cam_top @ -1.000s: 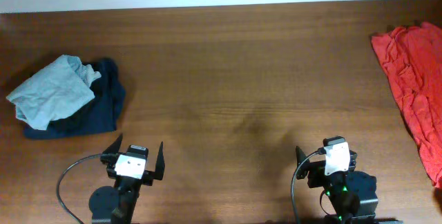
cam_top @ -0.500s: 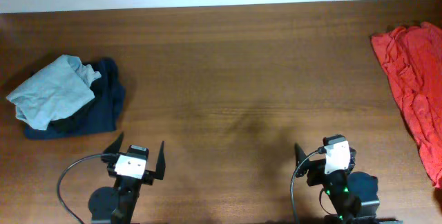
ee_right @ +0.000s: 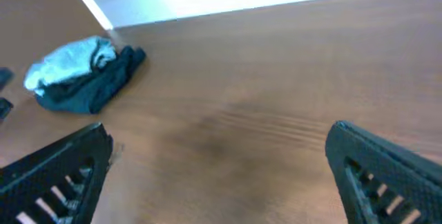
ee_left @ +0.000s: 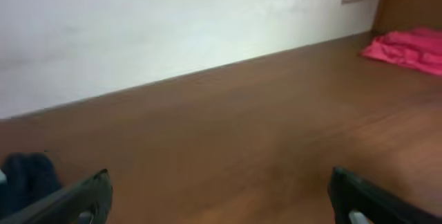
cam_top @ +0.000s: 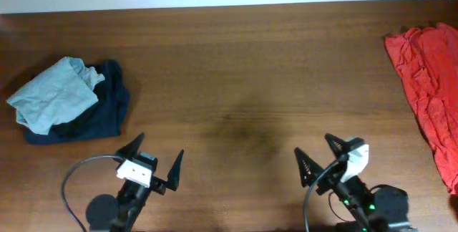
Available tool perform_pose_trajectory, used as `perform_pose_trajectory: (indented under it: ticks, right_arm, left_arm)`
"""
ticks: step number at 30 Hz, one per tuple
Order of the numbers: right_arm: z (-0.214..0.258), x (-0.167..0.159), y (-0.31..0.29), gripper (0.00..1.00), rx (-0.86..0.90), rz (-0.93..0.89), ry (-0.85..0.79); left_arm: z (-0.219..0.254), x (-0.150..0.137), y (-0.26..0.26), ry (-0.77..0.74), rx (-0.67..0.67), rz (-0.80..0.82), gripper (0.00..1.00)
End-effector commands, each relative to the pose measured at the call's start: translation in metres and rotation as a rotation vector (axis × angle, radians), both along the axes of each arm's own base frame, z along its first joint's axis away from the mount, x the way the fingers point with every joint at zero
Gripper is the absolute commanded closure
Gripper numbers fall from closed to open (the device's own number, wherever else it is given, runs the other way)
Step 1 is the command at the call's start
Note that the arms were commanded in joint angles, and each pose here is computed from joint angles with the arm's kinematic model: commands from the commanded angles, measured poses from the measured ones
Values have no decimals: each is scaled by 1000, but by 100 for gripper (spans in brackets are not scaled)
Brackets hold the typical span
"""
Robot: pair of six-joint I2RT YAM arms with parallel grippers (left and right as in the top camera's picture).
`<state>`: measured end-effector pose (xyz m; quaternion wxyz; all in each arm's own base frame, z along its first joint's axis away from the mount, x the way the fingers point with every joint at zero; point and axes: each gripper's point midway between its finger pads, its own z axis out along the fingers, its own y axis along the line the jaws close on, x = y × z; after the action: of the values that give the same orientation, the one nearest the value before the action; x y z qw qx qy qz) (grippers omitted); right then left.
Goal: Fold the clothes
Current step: 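Reach the right gripper to the orange shirt at right edge and grasp it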
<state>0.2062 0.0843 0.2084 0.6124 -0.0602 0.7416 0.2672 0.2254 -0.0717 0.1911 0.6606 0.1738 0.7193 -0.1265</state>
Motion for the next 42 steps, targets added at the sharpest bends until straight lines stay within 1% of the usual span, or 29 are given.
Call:
perform_pose_trajectory:
  ticks: [1, 5, 7, 9, 10, 11, 13, 14, 17, 19, 20, 21, 22, 27, 31, 35, 37, 42]
  right_arm:
    - [45, 2, -25, 2, -58, -149, -25]
    - [56, 10, -45, 2, -105, -263, 145]
    - [58, 16, -53, 1, -142, -305, 267]
    - [61, 23, -60, 2, -181, -338, 377]
    - [65, 31, -61, 1, -230, -328, 452]
    - [67, 37, -60, 2, -248, -320, 492]
    - [65, 47, -54, 2, -252, -283, 575]
    - [45, 50, -51, 1, -271, -256, 703]
    - [18, 65, -51, 2, -293, -247, 817]
    - [10, 77, -58, 2, -266, -306, 867]
    - [9, 89, -74, 2, -243, -384, 898]
    - [11, 96, -85, 2, -225, -428, 907]
    - [15, 110, -107, 2, -190, -490, 919]
    - [27, 143, -178, 2, -67, -643, 933]
    - [24, 171, -236, 1, 18, -731, 951]
    - [3, 193, -284, 0, 54, -796, 985]
    - [-12, 203, -306, 4, 67, -828, 996]
    - [-59, 215, -351, 5, 132, -903, 1020]
  left_arm:
    - [48, -2, -4, 28, -53, -17, 1]
    - [74, 12, -3, 143, -8, -15, 0]
    - [88, 25, -3, 221, -7, -15, 1]
    - [98, 38, -4, 296, -7, -16, 1]
    - [107, 47, -5, 366, -9, -24, 1]
    - [109, 51, -6, 405, -10, -28, 0]
    - [109, 56, -7, 497, -10, -28, 0]
    - [104, 64, -7, 560, -11, -28, 1]
    - [88, 72, -18, 642, -49, -88, 1]
    - [83, 73, -25, 671, -70, -132, 1]
    - [81, 71, -31, 690, -89, -172, 1]
    - [81, 71, -32, 691, -93, -179, 1]
    - [84, 72, -32, 681, -91, -177, 1]
    - [95, 76, -29, 647, -81, -163, 1]
    - [99, 81, -24, 630, -64, -126, 1]
    - [98, 81, -24, 636, -65, -126, 2]
    - [95, 81, -23, 649, -63, -120, 3]
    - [76, 82, -10, 726, -43, -30, 3]
